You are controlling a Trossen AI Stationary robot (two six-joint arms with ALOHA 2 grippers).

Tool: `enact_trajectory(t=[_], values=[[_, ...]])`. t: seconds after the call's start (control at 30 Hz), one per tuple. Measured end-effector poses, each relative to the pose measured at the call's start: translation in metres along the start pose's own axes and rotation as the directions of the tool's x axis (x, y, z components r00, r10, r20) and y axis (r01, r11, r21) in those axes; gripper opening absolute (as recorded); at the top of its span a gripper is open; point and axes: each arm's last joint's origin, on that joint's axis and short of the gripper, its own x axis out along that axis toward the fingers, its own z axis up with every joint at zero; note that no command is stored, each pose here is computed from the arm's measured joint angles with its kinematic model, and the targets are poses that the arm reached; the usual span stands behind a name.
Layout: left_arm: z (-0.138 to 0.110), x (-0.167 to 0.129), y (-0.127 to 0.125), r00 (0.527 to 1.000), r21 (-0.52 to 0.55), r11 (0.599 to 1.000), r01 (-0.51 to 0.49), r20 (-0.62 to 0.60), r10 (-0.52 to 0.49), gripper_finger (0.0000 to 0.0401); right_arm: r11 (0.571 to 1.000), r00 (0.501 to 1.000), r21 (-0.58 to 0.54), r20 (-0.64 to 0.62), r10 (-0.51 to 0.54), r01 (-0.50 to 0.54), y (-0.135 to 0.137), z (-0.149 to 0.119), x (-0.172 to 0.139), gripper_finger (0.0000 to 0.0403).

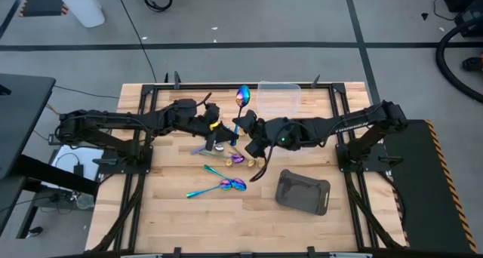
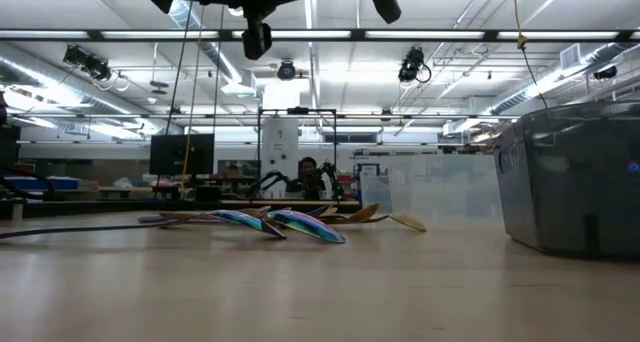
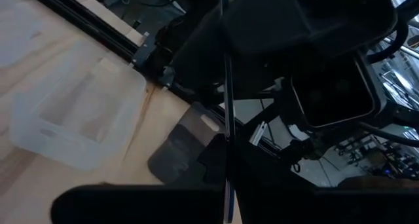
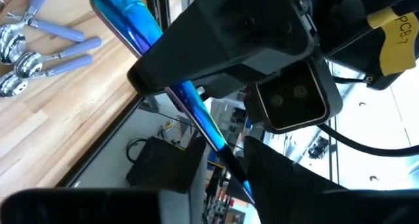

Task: Sort silverware by color (type)
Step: Put the blue spoon into the bottom transparent bin

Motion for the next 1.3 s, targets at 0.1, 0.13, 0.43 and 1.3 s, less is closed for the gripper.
enact_trajectory(t=[0.1,0.13,0.43,1.3], values=[[0.001,0.0,-0.001,1.0,-0.003,1.0,0.008,0.015,-0.008,0.0023,1.0,1.0,-0.007,0.006,0.001,-0.001,0.0,-0.003,0.002,0.0075],[0.002,0.0,-0.001,1.0,-0.012,1.0,0.005,0.022,-0.005,0.0024,1.0,1.0,-0.009,0.005,0.003,-0.003,0.0,-0.004,0.002,0.0067],[0.005,0.0,-0.003,0.997,-0.005,1.0,0.006,0.072,-0.005,0.0079,0.999,0.999,-0.023,0.004,0.035,-0.035,0.003,-0.004,0.002,0.0024],[-0.007,-0.024,0.005,0.969,0.419,0.888,-0.189,-0.068,0.238,0.0208,0.974,0.983,0.151,-0.048,0.177,-0.168,0.02,-0.005,0.001,0.0018]])
